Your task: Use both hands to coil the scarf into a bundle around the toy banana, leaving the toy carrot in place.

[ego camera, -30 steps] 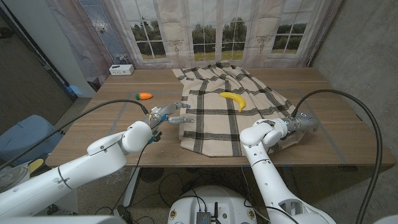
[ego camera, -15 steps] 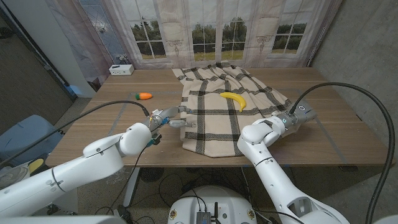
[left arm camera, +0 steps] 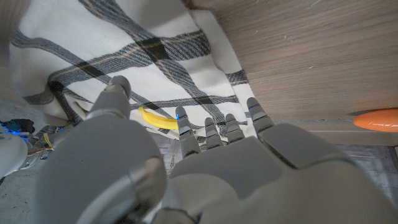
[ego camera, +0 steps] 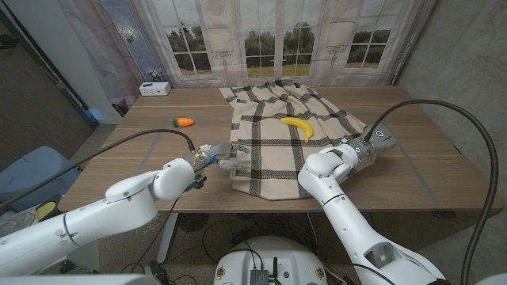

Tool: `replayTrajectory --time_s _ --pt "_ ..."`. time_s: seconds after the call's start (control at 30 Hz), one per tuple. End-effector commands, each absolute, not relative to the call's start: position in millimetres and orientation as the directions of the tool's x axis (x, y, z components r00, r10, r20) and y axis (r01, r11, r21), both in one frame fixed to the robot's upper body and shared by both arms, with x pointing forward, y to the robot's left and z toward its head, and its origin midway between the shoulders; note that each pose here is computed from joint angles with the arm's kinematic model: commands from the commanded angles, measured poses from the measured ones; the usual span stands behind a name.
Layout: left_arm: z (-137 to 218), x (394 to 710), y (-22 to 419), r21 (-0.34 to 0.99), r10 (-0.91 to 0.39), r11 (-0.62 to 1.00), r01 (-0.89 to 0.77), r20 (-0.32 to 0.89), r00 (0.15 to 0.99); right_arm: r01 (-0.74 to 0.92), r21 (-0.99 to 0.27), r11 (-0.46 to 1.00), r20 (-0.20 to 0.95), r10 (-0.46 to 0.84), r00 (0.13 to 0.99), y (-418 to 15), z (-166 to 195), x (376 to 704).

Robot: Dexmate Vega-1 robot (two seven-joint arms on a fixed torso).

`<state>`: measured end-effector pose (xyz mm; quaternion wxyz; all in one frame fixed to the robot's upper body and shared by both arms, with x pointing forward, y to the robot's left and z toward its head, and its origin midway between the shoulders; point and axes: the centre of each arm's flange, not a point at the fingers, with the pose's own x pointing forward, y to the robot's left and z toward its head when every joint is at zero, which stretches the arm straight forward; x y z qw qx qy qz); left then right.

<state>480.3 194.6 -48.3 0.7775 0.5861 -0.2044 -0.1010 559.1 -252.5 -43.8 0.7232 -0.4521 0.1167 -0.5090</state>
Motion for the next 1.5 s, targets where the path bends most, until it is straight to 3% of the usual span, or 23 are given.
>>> replayTrajectory --time_s 0.03,0.9,1.5 --pt "-57.1 483.1 183.6 0.992 -0.4 0.12 -0.047 0.092 0.912 0.668 -0.739 0.086 0.299 -0.847 0.44 -241.7 -27.1 557.6" --pt "-71.9 483.3 152.1 0.992 -0.355 -0.122 -0.013 -0.032 0.934 0.687 -0.722 0.08 0.317 -0.844 0.432 -240.4 -27.6 550.0" --pt "-94.5 502.7 135.7 0.957 -0.194 -0.272 -0.099 0.046 0.98 0.694 -0.715 0.085 0.32 -0.843 0.433 -243.3 -32.8 549.1"
